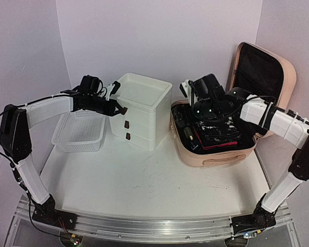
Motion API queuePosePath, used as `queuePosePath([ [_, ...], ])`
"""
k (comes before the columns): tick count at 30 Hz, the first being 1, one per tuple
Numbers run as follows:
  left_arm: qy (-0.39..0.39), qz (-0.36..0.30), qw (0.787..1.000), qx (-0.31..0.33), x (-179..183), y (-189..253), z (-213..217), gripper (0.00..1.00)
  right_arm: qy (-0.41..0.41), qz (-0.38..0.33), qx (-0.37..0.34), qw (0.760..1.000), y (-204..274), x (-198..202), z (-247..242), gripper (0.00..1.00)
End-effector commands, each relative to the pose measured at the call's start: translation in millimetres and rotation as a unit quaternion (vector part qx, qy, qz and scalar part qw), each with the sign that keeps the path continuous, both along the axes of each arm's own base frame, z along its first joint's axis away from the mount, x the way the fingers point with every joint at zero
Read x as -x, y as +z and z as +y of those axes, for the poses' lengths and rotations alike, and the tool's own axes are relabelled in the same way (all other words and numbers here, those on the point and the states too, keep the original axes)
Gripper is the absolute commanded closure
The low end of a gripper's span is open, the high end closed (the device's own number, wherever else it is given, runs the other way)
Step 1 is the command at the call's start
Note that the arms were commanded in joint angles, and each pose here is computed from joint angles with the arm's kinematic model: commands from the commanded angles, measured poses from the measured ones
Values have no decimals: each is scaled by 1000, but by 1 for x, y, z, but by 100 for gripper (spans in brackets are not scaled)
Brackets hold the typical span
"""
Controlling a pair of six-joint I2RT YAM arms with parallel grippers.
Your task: Open, take out, and arrange the luggage
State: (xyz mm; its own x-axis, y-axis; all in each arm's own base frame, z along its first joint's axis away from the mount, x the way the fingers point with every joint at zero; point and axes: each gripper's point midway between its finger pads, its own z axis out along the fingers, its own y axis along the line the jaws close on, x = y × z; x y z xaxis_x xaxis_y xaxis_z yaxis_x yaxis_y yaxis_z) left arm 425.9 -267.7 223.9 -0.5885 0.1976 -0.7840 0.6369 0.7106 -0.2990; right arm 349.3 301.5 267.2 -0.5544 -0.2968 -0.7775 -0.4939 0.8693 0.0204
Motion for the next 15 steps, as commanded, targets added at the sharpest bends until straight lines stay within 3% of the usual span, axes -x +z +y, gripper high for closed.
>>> queuePosePath([
  [1, 28, -71, 997, 26, -27, 42, -3, 85, -47, 15, -10, 999, -17, 7, -22, 5],
  [6, 49, -75, 996, 18, -19, 36, 7, 63, -68, 25, 5, 997, -34, 8, -33, 3],
  [13, 10, -88, 996, 17, 32, 7, 9, 36, -82, 29, 10, 996, -40, 2, -45, 2],
  [15, 0, -85, 996, 17, 41, -5, 8, 35, -79, 31, 12, 996, -42, 0, -44, 2],
])
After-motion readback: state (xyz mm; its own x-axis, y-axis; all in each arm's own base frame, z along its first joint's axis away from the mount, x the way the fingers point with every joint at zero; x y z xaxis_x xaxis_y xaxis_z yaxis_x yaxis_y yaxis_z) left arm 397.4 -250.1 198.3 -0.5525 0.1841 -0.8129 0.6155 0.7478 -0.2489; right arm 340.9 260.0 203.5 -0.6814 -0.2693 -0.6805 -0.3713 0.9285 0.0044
